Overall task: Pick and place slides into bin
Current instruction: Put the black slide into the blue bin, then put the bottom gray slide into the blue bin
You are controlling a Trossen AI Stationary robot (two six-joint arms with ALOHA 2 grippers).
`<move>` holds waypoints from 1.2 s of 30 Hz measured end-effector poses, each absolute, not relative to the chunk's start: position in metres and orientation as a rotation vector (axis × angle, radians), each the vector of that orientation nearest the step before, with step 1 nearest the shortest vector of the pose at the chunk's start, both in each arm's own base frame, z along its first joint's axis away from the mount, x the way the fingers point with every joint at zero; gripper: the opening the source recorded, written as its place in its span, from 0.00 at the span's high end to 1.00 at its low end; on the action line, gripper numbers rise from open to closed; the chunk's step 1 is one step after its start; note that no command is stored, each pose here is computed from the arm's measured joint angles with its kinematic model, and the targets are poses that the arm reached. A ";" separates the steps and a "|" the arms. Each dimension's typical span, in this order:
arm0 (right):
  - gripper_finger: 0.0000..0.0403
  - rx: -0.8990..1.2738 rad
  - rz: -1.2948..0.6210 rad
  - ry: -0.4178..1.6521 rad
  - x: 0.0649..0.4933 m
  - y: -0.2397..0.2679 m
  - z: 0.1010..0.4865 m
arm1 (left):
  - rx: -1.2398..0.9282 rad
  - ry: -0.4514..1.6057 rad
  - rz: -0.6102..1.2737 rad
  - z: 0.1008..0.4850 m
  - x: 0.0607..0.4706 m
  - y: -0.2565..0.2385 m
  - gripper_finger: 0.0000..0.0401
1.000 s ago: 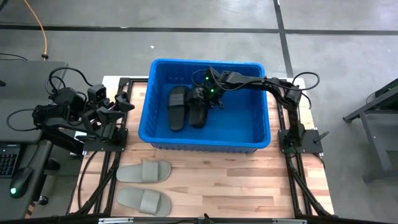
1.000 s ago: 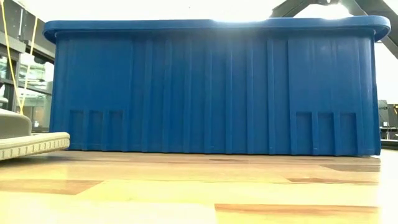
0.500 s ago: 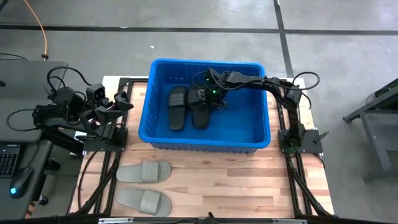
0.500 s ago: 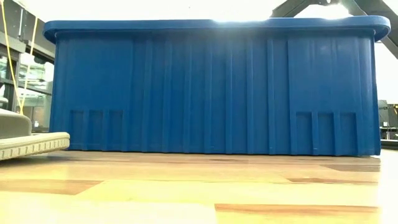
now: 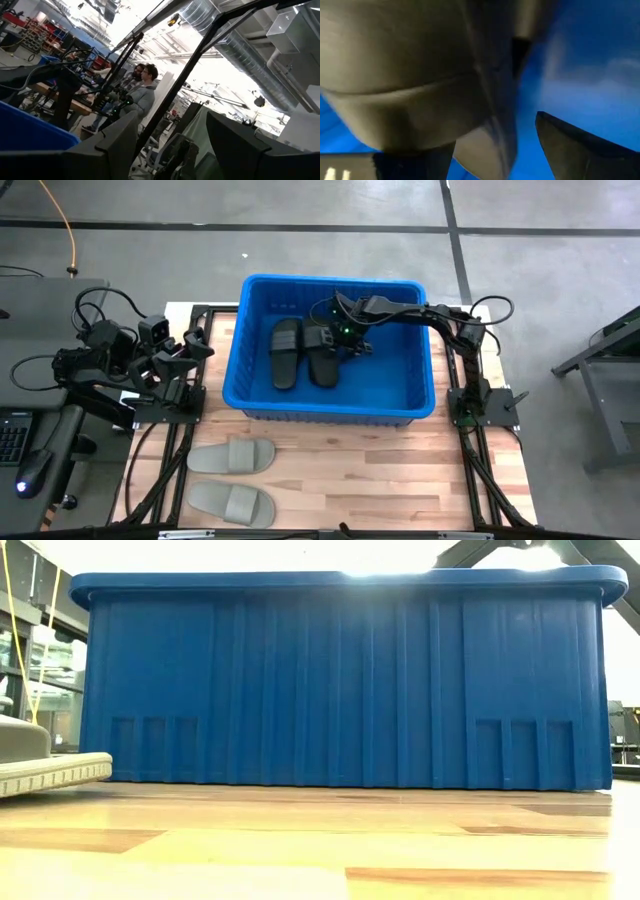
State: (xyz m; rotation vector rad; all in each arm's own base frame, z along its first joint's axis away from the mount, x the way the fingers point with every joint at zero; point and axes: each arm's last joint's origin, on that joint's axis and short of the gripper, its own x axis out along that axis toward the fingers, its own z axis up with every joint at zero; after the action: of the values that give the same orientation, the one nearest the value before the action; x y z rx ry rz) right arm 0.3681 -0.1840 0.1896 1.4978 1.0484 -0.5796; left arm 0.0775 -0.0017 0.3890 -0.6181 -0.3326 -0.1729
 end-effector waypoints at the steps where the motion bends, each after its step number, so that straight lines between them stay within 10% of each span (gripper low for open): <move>1: 0.36 1.495 -0.575 1.062 0.367 -0.183 0.189 | -0.618 -0.332 -0.173 0.389 0.078 -0.002 0.43; 15: 0.36 1.429 -0.477 1.073 0.356 -0.184 0.208 | -0.615 -0.326 -0.187 0.389 0.078 -0.002 0.43; 36: 0.36 1.309 -0.396 0.814 0.301 -0.122 0.343 | -0.590 -0.296 -0.172 0.386 0.079 -0.002 0.43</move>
State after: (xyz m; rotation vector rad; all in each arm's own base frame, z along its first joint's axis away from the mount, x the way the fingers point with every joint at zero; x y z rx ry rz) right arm 0.3014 -0.1221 0.3429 1.3088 0.8140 -0.3961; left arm 0.0788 -0.0022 0.3858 -0.5901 -0.2957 -0.1718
